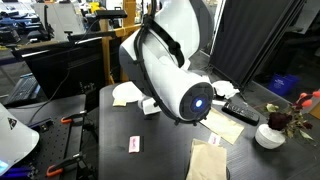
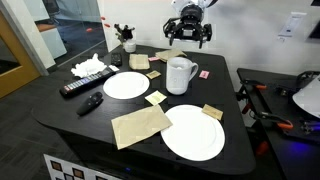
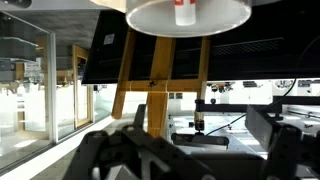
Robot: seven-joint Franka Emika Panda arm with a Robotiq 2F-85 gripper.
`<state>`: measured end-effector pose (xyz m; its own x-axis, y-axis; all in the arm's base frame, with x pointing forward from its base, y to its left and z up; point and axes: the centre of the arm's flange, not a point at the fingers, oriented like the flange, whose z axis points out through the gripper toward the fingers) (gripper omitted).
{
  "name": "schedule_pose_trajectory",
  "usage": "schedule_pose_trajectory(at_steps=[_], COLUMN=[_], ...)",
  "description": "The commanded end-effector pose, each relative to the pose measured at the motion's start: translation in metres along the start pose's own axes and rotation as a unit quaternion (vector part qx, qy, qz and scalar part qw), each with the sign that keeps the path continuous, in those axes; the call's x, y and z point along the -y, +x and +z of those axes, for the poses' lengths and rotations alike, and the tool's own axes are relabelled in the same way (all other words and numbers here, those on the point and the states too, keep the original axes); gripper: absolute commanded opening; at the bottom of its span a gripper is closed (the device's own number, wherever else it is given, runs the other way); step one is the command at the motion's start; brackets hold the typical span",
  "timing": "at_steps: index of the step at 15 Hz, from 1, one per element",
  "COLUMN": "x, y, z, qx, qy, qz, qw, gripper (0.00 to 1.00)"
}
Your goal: Move the white mug forward then pick up the marker and put it in the mug.
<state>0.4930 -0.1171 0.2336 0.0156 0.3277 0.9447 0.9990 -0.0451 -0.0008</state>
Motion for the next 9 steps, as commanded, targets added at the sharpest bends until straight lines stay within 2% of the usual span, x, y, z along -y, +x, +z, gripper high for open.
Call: schedule_pose_trajectory(at_steps=[1, 9], x=[0.015, 0.034], y=[0.048, 0.125], z=[-0.014, -0.039], qx=[0.019, 0.029], qy=[-0.008, -0.042], qz=[-0.003, -0.001], qw=[0.9998, 0.9987], gripper=[1.00, 1.00])
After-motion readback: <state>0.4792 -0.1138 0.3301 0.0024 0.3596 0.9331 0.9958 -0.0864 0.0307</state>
